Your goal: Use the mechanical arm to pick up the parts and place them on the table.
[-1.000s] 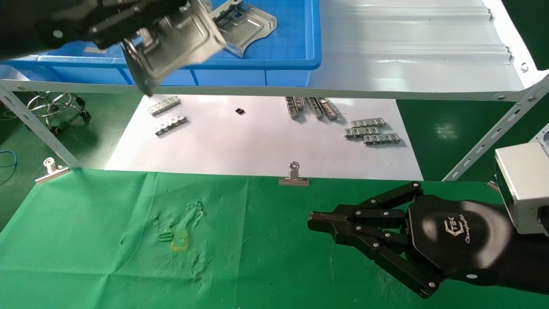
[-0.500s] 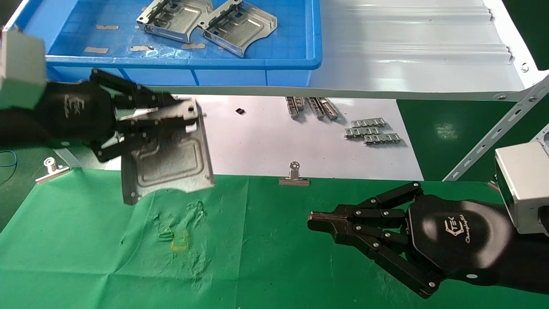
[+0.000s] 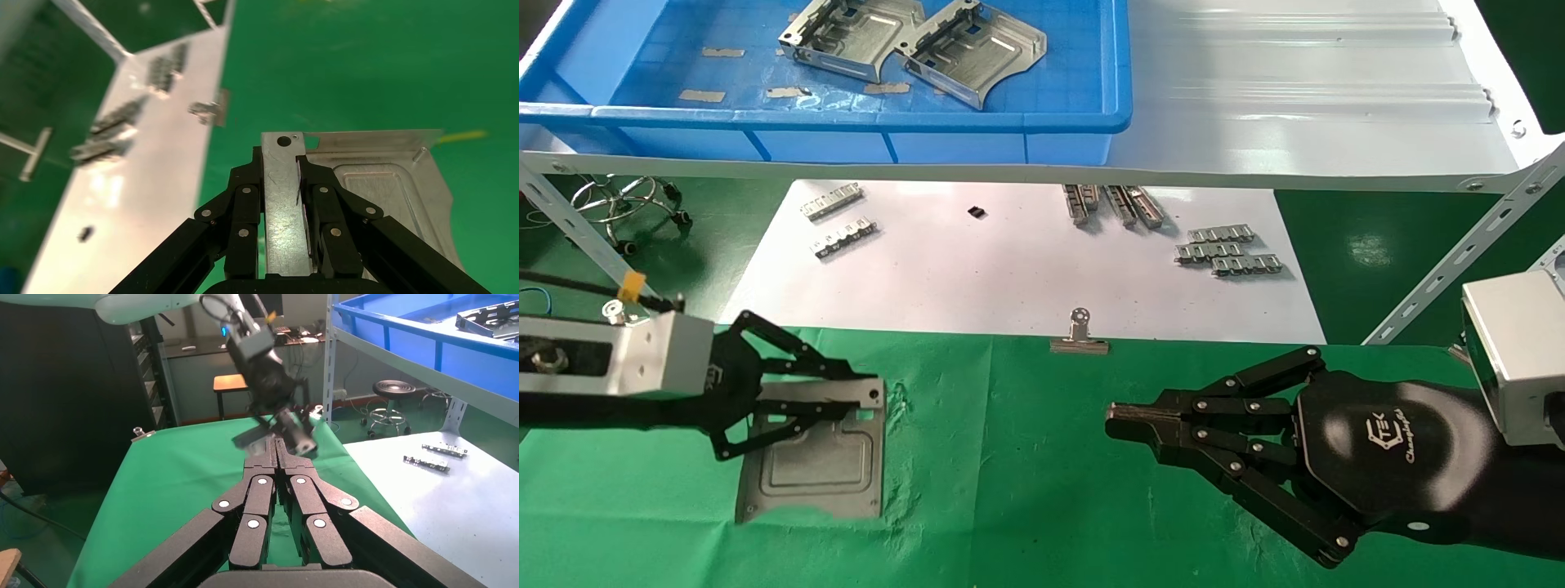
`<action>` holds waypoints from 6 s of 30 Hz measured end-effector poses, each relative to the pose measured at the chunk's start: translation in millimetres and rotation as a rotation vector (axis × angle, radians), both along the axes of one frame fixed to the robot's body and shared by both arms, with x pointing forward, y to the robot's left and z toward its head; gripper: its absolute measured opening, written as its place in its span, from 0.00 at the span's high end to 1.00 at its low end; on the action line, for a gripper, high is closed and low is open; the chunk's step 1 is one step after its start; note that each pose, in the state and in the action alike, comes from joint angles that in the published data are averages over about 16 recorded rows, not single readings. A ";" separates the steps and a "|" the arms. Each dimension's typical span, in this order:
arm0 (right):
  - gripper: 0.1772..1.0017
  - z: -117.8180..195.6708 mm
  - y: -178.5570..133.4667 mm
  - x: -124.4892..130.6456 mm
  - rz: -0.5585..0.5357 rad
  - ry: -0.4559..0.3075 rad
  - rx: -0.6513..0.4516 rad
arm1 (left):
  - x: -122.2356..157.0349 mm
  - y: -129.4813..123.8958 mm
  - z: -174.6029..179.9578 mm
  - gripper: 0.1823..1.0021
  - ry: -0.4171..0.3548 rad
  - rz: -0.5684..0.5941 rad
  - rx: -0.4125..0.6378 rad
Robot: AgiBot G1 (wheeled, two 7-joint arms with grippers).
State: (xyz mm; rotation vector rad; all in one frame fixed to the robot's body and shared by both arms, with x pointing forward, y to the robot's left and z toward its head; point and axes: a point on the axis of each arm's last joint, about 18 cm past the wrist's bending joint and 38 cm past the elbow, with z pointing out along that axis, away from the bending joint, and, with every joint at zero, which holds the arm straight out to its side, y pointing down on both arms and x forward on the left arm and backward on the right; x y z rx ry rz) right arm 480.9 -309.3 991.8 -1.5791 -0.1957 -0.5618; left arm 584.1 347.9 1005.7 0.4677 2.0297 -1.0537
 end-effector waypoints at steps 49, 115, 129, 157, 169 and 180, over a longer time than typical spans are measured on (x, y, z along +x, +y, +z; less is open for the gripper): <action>0.98 0.0 0.0 0.0 0.000 0.000 0.000 | 65.8 -10.9 -70.9 0.78 -0.024 0.041 0.130; 0.98 0.0 0.0 0.0 0.000 0.000 0.000 | 77.5 -27.1 -66.2 0.00 -0.140 0.000 0.175; 0.98 0.0 0.0 0.0 0.000 0.000 0.000 | 53.6 -35.2 -34.3 0.00 -0.027 -0.041 -0.117; 0.64 0.0 0.0 0.0 0.000 0.000 0.000 | 0.5 -46.0 -25.1 0.00 0.161 -0.146 -0.397; 0.31 0.0 0.0 0.0 0.000 0.000 0.000 | -30.4 -45.2 -21.8 0.00 0.215 -0.177 -0.455; 0.09 0.0 0.0 0.0 0.000 0.000 0.000 | -63.2 -45.0 -17.7 0.00 0.264 -0.201 -0.484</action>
